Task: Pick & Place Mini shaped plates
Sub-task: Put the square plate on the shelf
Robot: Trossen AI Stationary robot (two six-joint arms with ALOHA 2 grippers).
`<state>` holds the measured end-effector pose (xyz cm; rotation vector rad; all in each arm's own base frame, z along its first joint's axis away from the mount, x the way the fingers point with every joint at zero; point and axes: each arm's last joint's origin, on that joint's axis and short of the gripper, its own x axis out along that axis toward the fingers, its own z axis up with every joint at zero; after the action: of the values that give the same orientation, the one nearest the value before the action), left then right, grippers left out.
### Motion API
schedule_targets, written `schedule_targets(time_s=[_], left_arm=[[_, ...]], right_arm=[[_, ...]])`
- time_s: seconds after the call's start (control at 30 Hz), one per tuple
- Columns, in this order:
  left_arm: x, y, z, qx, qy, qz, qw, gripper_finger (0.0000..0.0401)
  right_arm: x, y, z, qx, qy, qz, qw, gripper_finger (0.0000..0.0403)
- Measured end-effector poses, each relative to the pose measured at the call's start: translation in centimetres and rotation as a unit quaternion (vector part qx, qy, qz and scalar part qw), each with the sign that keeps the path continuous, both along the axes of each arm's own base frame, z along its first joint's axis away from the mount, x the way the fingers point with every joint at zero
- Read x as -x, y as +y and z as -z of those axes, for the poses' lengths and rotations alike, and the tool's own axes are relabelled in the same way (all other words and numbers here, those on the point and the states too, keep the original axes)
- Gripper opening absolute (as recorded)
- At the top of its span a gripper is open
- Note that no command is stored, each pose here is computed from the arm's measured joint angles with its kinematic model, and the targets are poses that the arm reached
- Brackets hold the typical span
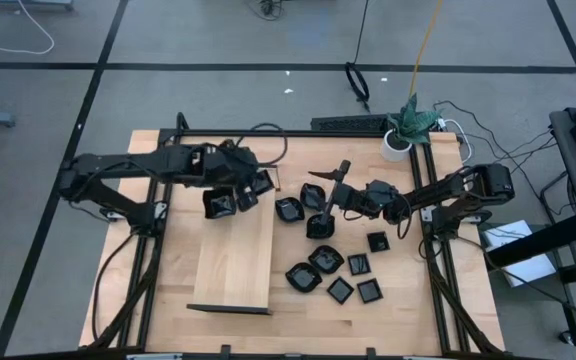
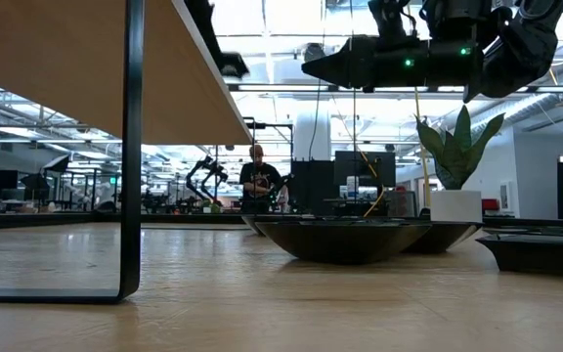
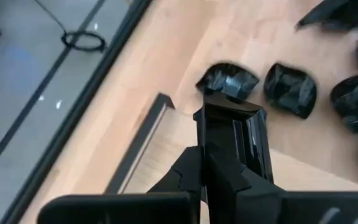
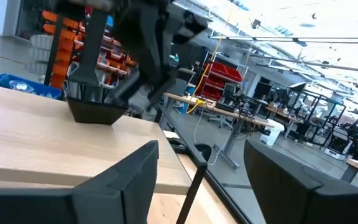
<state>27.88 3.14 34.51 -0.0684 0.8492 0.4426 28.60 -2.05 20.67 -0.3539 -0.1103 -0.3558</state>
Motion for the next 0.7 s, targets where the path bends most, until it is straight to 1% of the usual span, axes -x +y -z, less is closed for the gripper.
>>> schedule_targets(time_s=[0.1, 0.2, 0.33, 0.47, 0.6, 0.7], left_arm=[[-1.1, 0.0, 1.4, 0.009, 0.027, 0.004, 1.0, 0.0006], [-1.6, 0.0, 2.3, 0.026, 0.05, 0.01, 0.998, 0.0009], [-1.9, 0.0, 3.6, 0.028, 0.092, -0.015, 0.995, 0.0012], [-1.9, 0.1, 3.9, 0.026, 0.104, -0.026, 0.994, 0.0007], [-1.8, 0.1, 3.9, 0.026, 0.104, -0.027, 0.994, 0.0037], [-1.6, 0.1, 4.0, 0.03, 0.11, -0.045, 0.992, 0.0067]], right_arm=[[0.0, 0.0, 0.0, 0.0, 0.0, 0.0, 1.0, 0.0215], [0.0, 0.0, 0.1, 0.0, 0.005, 0.0, 1.0, 0.0213], [0.0, 0.0, 0.2, -0.001, 0.008, 0.001, 1.0, 0.0212], [0.0, 0.0, 0.2, -0.001, 0.008, 0.001, 1.0, 0.0212], [0.0, 0.0, 0.1, -0.001, 0.008, 0.001, 1.0, 0.0212], [0.0, 0.0, 0.2, -0.001, 0.008, 0.001, 1.0, 0.0212]])
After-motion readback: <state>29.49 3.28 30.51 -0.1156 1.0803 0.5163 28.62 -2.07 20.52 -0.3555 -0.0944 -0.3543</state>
